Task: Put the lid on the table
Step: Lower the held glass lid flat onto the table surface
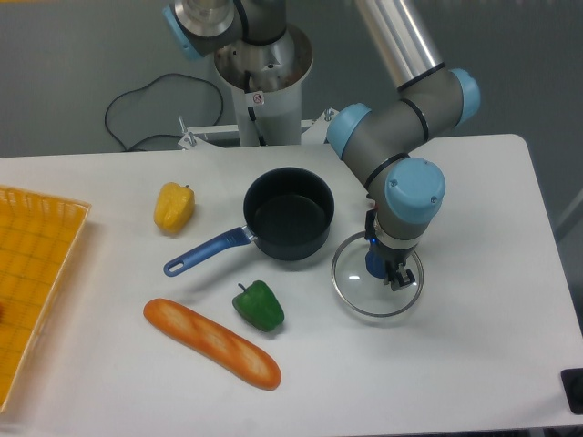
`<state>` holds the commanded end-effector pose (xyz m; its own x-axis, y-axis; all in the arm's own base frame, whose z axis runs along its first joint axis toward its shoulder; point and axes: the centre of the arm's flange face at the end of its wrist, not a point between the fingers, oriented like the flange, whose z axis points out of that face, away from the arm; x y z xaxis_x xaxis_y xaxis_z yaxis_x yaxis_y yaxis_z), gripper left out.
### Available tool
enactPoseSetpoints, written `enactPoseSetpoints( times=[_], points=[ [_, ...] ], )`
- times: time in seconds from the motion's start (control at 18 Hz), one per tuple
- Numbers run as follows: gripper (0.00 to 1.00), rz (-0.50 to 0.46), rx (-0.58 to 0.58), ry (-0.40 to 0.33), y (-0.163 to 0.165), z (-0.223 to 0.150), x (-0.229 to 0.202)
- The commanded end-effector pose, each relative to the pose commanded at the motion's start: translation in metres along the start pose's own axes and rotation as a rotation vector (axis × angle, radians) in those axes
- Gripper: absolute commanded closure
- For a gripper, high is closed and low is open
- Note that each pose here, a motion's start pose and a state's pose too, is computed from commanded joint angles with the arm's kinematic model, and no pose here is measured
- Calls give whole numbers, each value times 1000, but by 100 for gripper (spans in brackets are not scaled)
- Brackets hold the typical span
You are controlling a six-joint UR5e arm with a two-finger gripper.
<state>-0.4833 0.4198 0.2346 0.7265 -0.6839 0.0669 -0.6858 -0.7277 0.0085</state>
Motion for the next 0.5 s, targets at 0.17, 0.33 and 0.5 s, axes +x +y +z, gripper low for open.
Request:
enactPoseSetpoints(
  times=[0.17,0.33,0.5],
  points=[
    [41,2,2,7,-2,5,0],
    [41,6,1,4,-5,11,-1],
    [41,9,0,9,-6,18,-1]
  ],
)
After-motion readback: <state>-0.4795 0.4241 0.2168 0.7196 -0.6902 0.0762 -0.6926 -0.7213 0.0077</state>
